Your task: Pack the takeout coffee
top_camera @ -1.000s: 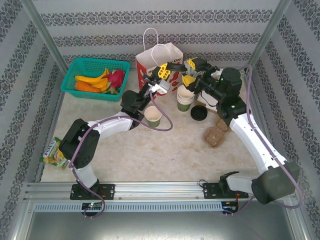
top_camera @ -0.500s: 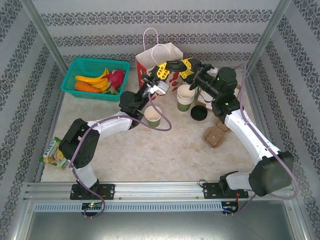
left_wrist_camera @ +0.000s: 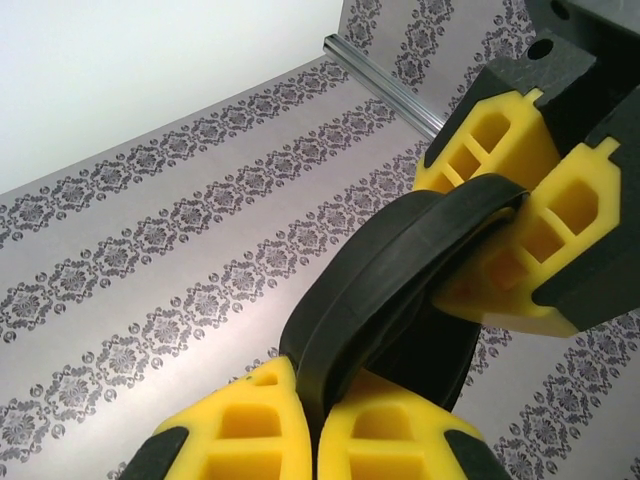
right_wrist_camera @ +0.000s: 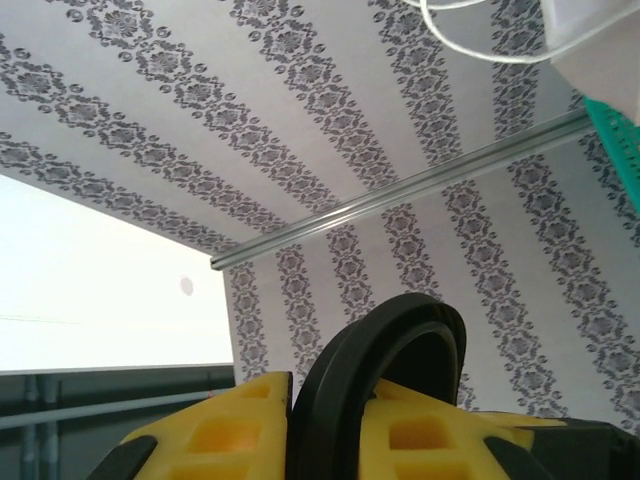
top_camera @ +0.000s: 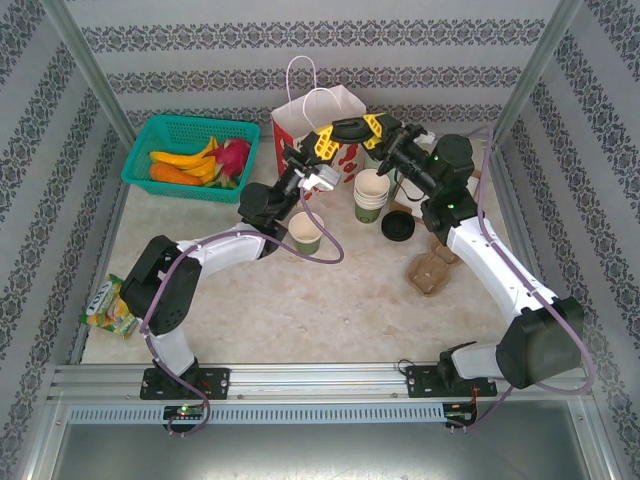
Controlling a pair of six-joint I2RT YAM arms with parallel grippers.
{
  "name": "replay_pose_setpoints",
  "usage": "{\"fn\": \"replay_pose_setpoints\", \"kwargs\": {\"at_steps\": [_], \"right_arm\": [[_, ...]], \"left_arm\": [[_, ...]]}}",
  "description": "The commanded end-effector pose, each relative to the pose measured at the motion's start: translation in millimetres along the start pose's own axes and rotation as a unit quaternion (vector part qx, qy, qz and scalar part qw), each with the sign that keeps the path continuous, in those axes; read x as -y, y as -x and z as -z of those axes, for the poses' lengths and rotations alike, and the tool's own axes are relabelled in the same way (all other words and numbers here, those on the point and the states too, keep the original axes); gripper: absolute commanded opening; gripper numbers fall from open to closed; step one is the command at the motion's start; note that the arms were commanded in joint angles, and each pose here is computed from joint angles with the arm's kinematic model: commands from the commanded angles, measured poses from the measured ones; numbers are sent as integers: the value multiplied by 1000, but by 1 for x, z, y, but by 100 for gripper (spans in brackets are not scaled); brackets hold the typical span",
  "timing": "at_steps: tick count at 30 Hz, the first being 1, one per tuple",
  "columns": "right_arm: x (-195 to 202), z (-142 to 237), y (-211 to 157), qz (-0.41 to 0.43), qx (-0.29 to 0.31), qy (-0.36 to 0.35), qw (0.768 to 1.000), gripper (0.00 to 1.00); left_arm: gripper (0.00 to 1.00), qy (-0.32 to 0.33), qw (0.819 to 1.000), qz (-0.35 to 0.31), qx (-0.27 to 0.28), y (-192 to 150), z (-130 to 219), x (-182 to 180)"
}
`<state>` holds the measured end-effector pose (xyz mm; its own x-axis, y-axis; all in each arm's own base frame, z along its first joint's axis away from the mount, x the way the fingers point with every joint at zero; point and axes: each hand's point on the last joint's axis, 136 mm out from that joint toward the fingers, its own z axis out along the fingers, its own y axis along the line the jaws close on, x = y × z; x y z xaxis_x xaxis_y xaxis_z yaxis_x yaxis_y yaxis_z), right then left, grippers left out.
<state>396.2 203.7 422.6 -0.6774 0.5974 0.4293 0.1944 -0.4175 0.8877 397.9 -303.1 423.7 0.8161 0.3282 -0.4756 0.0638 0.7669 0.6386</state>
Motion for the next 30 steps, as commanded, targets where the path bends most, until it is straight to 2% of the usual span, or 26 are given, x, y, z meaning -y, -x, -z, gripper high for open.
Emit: {"fn": "replay_pose_setpoints", "kwargs": {"at_steps": [1, 3, 4, 5, 8, 11, 12, 15, 18, 21, 23, 25, 30], "right_arm": [[-12, 3, -4, 20, -6, 39, 999, 5], [-15, 5, -1, 31, 3, 49, 998, 0], [-17, 6, 1, 38, 10, 55, 998, 0], [-19, 8, 4, 45, 19, 60, 997, 0], [-27, 14, 9, 81, 38, 77, 993, 0], [-33, 18, 13, 134, 49, 86, 986, 0], [-34, 19, 14, 154, 51, 87, 983, 0], [-36, 21, 14, 227, 50, 91, 968, 0], [-41, 21, 8, 321, 33, 90, 942, 0], [-45, 13, -6, 435, -10, 80, 897, 0], [-45, 8, -14, 488, -37, 80, 869, 0], [-40, 5, -21, 525, -66, 75, 845, 0], [-17, 2, -30, 557, -149, 59, 815, 0]], "left_arm": [[11, -4, 1000, -12, 23, 9, -3, -1], [36, -33, 999, 3, 15, 9, 1, 6], [52, -57, 998, 23, 6, 10, 4, 12], [62, -74, 996, 57, -9, 11, 6, 12], [78, -97, 981, 154, -63, 3, 15, 16], [95, -86, 966, 227, -87, -4, 32, 20], [99, -77, 962, 246, -94, -7, 36, 20], [100, -46, 939, 312, -135, -19, 49, 15], [100, -24, 902, 384, -199, -32, 55, 11], [100, 17, 840, 456, -294, -57, 63, 6], [100, 60, 781, 515, -347, -75, 72, 1], [100, 61, 730, 573, -366, -81, 78, 3], [100, 1, 614, 697, -370, -82, 83, 6]]}}
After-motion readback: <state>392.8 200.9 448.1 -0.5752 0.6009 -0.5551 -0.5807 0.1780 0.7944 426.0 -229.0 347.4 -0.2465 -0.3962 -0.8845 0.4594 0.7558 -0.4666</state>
